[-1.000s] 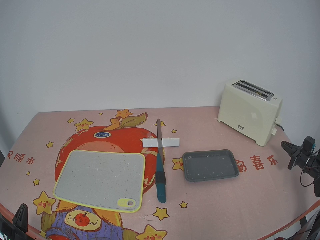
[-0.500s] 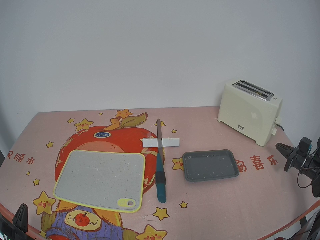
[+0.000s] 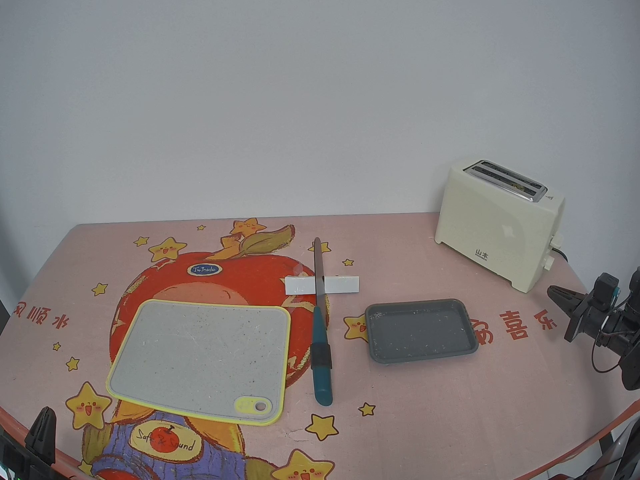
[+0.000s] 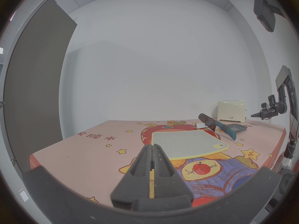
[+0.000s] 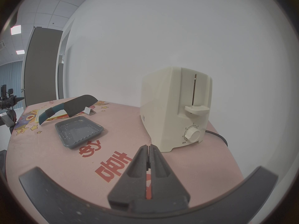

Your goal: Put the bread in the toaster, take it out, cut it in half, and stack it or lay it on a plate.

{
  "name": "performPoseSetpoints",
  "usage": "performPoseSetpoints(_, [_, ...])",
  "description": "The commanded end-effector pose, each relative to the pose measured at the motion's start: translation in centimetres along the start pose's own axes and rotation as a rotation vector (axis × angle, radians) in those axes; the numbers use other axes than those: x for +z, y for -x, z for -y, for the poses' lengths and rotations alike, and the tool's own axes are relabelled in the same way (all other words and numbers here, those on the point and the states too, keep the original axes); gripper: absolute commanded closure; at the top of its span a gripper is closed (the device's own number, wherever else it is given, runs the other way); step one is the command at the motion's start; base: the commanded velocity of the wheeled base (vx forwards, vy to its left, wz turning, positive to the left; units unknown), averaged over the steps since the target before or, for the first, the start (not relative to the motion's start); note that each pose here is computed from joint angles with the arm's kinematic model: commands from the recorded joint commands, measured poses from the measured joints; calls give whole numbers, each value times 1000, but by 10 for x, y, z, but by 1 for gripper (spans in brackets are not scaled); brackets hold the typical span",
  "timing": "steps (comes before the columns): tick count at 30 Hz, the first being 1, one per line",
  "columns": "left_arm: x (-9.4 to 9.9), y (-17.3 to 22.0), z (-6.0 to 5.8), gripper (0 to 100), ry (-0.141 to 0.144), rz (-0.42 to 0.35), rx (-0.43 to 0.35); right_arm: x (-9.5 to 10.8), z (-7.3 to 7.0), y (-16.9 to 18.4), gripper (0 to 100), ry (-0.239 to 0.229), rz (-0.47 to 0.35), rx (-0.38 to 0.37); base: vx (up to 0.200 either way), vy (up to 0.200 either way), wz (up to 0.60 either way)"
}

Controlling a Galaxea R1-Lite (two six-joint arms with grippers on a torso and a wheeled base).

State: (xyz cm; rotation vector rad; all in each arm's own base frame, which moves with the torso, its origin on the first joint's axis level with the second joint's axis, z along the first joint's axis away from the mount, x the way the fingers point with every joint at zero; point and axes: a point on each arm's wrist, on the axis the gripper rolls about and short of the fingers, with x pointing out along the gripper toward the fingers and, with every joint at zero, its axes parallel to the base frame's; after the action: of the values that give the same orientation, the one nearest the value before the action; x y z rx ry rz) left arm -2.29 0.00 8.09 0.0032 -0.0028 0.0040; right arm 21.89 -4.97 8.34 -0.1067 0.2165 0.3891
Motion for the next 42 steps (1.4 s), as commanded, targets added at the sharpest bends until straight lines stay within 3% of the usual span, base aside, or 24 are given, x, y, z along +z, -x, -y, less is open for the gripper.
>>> performPoseSetpoints(1, [-5,-1,0,100,0,-10,1,0,2,-1,100,0,1,-5,0,0,0])
performPoseSetpoints(10, [-5,-1,0,100,0,-10,1,6,16,-2,100,18,29,-51,0,0,0])
performPoseSetpoints(42, [-5,-1,0,100,0,-10,1,4,25,-14,100,19,32,-58,0,0,0])
